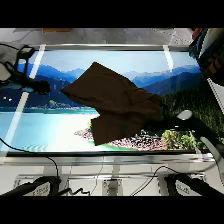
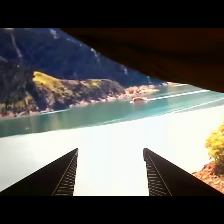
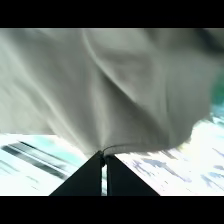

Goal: Fold the clothes and pants, and hang the long-sleeved shirts on hangers.

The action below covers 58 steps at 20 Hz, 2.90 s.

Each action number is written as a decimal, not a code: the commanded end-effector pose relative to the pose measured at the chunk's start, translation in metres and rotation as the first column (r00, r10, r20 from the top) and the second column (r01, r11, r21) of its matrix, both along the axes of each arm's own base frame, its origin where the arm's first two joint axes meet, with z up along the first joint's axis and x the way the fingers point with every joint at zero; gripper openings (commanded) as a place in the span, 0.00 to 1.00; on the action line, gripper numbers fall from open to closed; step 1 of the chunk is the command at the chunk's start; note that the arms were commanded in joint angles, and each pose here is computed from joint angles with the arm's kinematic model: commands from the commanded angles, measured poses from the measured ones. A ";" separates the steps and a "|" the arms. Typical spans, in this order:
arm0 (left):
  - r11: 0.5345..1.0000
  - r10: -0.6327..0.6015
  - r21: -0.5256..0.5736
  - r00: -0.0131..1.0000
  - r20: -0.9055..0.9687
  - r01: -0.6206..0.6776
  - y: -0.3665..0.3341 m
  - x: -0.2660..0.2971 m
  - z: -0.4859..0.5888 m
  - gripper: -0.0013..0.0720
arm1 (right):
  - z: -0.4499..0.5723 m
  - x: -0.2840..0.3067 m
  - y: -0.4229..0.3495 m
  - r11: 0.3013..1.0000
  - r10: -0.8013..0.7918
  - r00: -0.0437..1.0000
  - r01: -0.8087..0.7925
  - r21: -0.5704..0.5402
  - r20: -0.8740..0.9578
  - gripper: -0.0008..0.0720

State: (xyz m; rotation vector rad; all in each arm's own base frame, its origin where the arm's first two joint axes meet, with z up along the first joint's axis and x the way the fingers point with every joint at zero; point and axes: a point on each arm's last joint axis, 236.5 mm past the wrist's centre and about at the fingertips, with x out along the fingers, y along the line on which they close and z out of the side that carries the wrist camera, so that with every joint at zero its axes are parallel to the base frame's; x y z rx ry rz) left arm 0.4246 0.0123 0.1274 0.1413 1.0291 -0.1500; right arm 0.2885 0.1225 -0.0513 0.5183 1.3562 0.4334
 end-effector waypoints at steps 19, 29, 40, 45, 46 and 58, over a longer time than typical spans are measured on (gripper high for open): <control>0.848 0.079 -0.477 0.945 -0.317 -0.231 -0.127 -0.048 -0.205 0.97 | 0.092 -0.068 -0.166 0.869 -0.246 0.938 0.325 -0.372 0.244 0.03; 0.827 0.230 -0.452 0.935 -0.270 -0.335 -0.088 -0.018 -0.227 0.67 | 0.092 -0.068 -0.166 0.869 -0.247 0.938 0.326 -0.372 0.245 0.03; 0.814 0.276 -0.456 0.930 -0.242 -0.360 -0.084 -0.008 -0.226 0.47 | 0.092 -0.068 -0.166 0.867 -0.263 0.934 0.338 -0.366 0.241 0.03; 0.807 0.263 -0.450 0.916 -0.303 -0.381 -0.102 -0.017 -0.243 0.47 | 0.092 -0.068 -0.166 0.867 -0.264 0.934 0.339 -0.365 0.240 0.03; 0.811 0.255 -0.447 0.915 -0.311 -0.378 -0.105 -0.019 -0.246 0.29 | 0.092 -0.068 -0.166 0.867 -0.264 0.934 0.339 -0.365 0.240 0.03; 0.769 0.370 -0.516 0.921 -0.123 -0.378 -0.053 0.005 -0.162 0.03 | 0.107 -0.047 -0.150 0.890 -0.296 0.903 0.380 -0.254 0.312 0.03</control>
